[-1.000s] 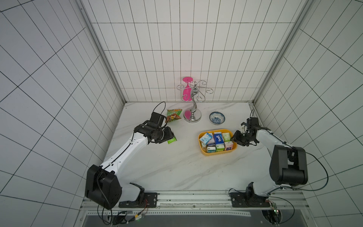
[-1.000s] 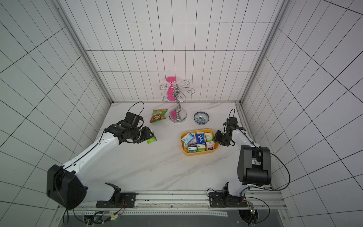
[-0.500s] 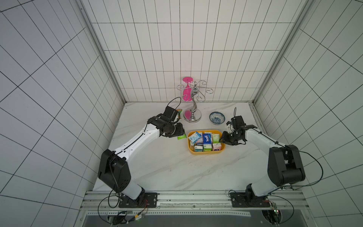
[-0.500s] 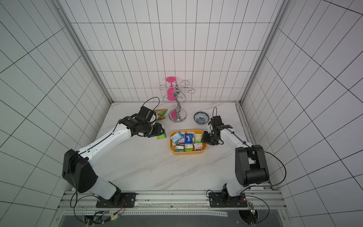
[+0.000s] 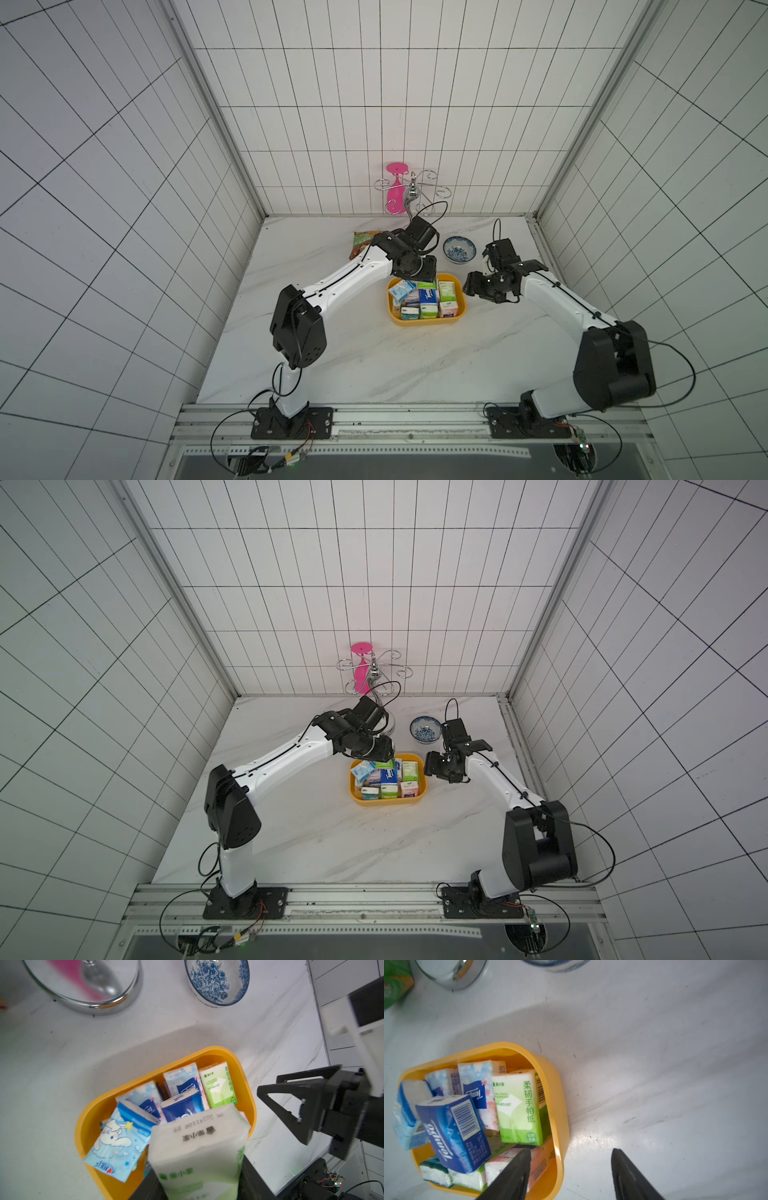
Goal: Put the pocket tissues into the storage box
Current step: Place the pocket tissues in the storage box.
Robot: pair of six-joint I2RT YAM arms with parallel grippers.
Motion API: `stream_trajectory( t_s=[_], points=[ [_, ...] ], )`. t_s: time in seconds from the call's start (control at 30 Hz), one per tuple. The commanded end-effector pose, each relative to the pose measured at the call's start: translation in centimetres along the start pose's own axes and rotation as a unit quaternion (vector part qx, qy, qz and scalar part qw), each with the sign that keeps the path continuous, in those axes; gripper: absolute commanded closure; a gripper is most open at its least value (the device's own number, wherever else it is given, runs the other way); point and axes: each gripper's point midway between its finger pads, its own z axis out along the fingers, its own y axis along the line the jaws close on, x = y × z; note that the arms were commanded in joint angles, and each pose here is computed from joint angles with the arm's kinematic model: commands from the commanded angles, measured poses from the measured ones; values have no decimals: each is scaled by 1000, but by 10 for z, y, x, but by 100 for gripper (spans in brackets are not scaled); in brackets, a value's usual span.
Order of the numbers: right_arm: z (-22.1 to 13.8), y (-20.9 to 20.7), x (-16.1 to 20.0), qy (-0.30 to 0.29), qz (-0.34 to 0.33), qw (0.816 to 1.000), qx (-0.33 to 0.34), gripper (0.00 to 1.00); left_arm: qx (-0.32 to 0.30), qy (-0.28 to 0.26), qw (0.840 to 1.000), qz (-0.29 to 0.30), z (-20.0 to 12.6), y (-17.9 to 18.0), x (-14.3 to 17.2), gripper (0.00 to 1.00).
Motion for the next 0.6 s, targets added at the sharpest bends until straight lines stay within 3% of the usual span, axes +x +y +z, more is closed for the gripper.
stream_trajectory(
  t_s=[0.0,0.23,0.57],
  points=[
    [-37,-48,-19,-51,69,994,66,32,-32,-1,998,46,13,-19,0,50],
    [-71,-91,-12,-87,123,985,89,31,-41,-1,997,67,55,-51,-5,50],
    [-88,-88,-6,-101,114,985,74,31,-114,-33,991,57,90,-20,-18,51]
  ],
)
